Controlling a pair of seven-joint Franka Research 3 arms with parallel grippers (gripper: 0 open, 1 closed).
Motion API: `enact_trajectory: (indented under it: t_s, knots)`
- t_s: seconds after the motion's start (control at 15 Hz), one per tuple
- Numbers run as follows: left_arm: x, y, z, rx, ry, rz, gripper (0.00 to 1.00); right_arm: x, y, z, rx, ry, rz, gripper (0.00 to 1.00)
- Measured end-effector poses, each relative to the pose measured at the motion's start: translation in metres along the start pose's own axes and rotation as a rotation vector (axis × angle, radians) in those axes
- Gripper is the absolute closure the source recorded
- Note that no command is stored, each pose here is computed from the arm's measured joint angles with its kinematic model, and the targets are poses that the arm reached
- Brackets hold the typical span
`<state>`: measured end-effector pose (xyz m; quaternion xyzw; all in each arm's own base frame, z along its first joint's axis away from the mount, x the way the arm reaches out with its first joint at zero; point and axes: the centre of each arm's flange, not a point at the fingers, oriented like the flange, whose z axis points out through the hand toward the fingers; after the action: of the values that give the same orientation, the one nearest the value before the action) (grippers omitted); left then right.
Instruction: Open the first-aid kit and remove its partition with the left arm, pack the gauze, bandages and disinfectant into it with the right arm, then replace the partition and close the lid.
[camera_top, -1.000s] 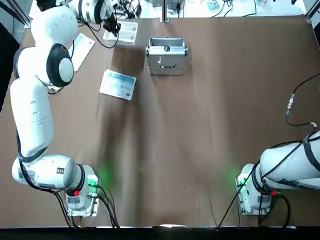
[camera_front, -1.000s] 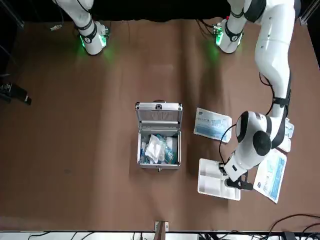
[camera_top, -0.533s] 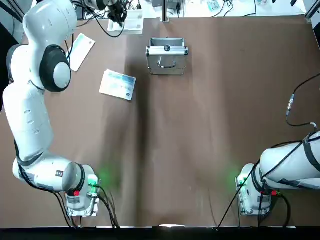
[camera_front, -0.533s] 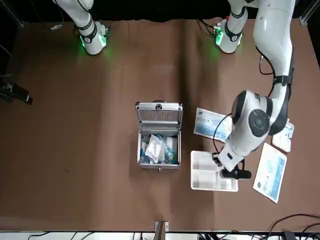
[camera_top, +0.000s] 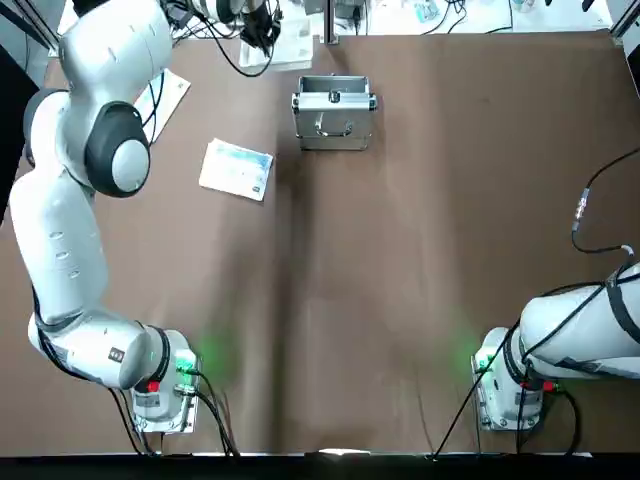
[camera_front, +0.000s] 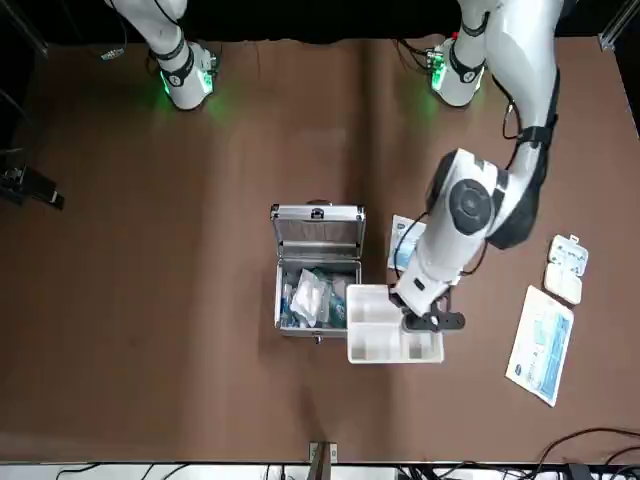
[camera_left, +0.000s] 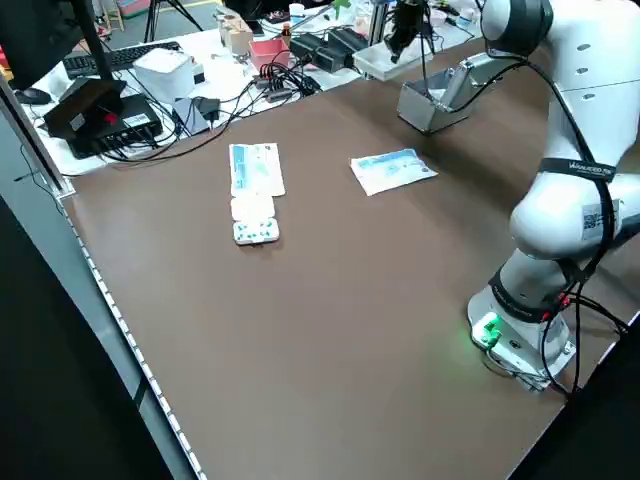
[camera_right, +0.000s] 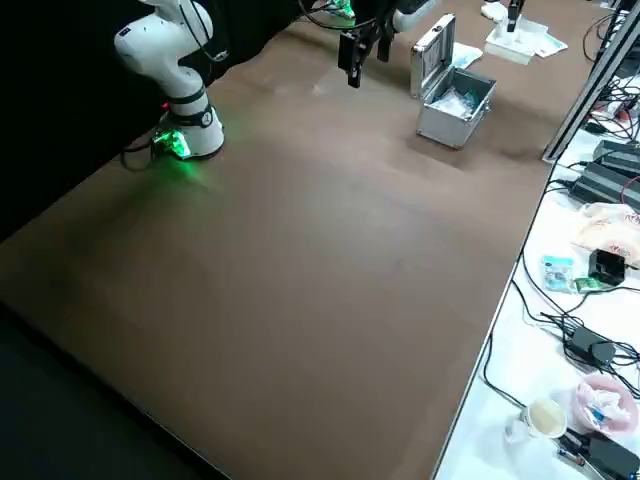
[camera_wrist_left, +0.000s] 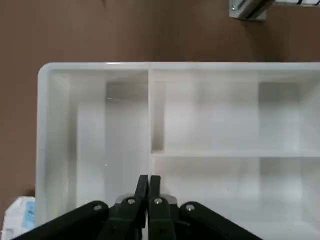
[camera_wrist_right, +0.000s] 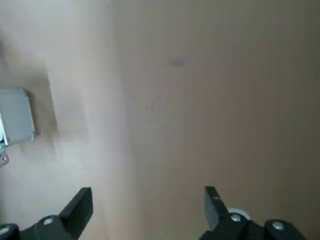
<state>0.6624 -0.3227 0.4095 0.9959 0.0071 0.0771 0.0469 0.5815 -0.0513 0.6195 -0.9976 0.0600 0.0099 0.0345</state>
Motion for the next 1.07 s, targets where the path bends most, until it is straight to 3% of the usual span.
enact_trajectory:
  t_s: [0.27,0.73,1.07]
  knots:
    - [-0.021,0.035,-0.003,0.003,-0.016,-0.033,0.97,0.000,-0.002,0.001,0.000,-0.001,-0.004,0.01]
    - [-0.029,0.033,-0.055,0.033,-0.033,-0.072,0.97,0.002,0.006,0.001,-0.026,0.012,-0.007,0.01]
    - [-0.039,0.062,-0.045,0.022,-0.033,-0.084,0.97,0.003,0.007,0.007,-0.026,0.013,-0.008,0.01]
